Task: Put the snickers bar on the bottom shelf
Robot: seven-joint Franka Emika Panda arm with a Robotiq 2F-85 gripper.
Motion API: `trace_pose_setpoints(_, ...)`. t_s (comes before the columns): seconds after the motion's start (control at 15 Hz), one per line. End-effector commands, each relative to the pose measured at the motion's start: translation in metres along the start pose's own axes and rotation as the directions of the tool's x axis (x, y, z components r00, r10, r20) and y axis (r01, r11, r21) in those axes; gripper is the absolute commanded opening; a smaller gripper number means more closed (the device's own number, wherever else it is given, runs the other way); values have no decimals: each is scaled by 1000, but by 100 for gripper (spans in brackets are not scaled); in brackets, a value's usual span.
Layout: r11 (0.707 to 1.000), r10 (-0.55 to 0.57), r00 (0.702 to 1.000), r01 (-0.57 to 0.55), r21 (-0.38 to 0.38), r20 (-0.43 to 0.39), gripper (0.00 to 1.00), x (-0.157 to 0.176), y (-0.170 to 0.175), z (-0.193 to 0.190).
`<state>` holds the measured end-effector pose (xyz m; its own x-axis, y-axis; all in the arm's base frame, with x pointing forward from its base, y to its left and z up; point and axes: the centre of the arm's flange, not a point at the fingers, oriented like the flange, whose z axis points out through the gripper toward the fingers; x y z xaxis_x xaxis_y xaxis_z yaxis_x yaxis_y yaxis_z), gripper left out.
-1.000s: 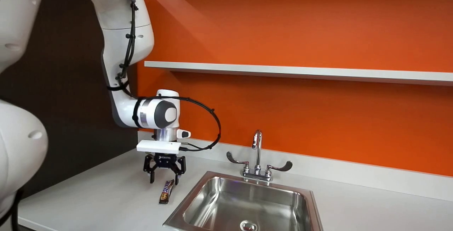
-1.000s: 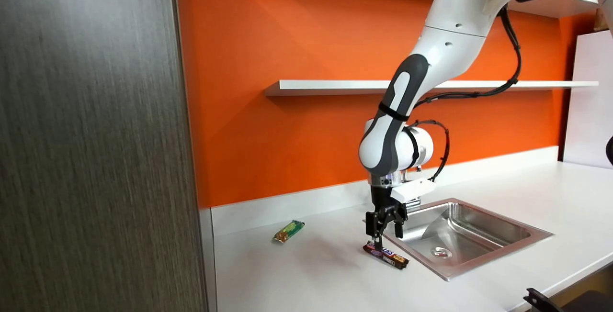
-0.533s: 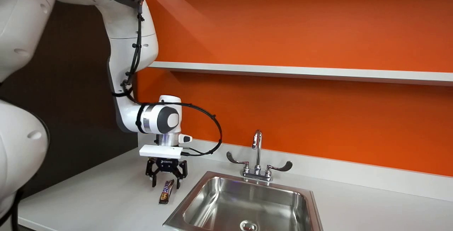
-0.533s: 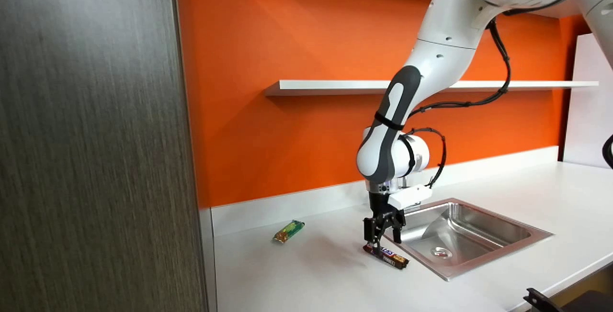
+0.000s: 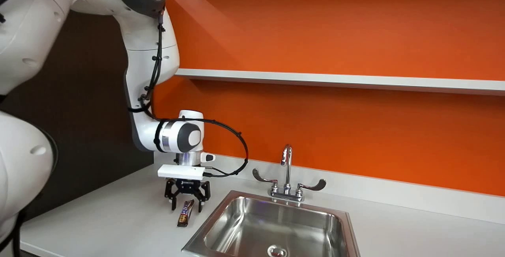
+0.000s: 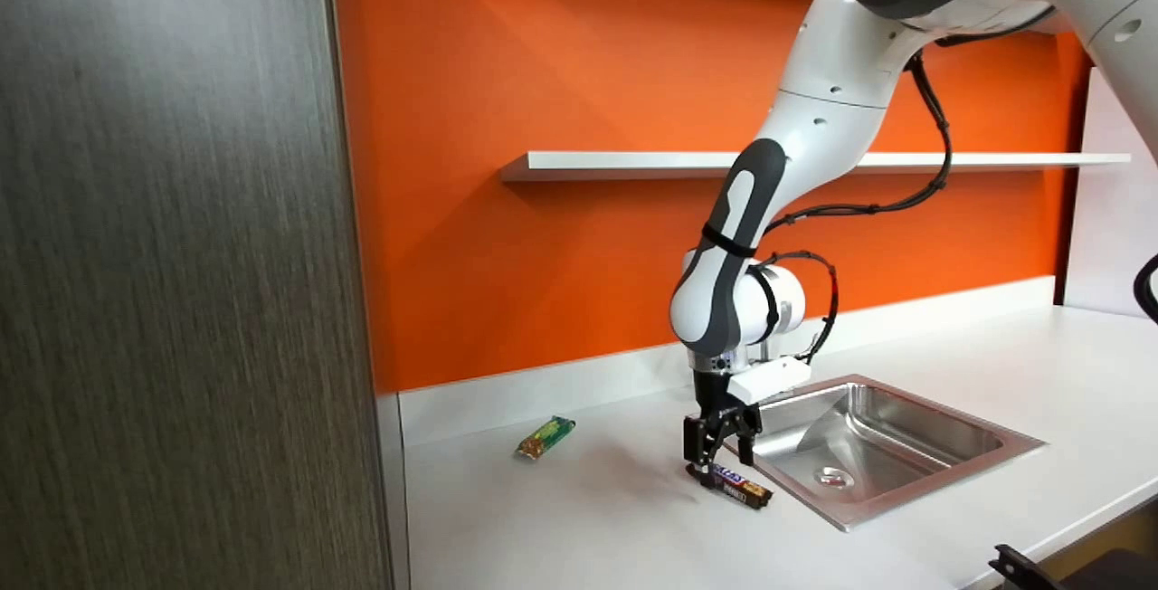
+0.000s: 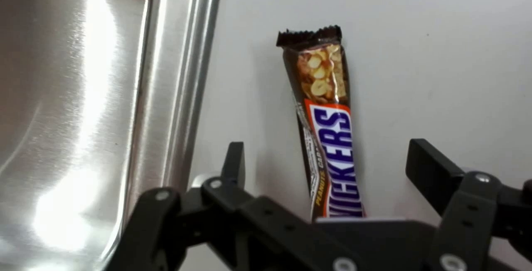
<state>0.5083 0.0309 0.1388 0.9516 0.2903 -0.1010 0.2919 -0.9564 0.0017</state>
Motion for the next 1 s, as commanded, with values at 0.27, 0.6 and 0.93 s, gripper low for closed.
trace_pose_setpoints(0.27, 1000, 23, 1000, -23, 9, -9, 74, 9, 5, 6)
trace_pose_setpoints(0.6, 1000, 27, 1000, -27, 15, -7, 33, 9, 9, 6)
trace_pose_setpoints(0.93, 999, 47, 999, -46, 18, -7, 0, 8, 14, 4)
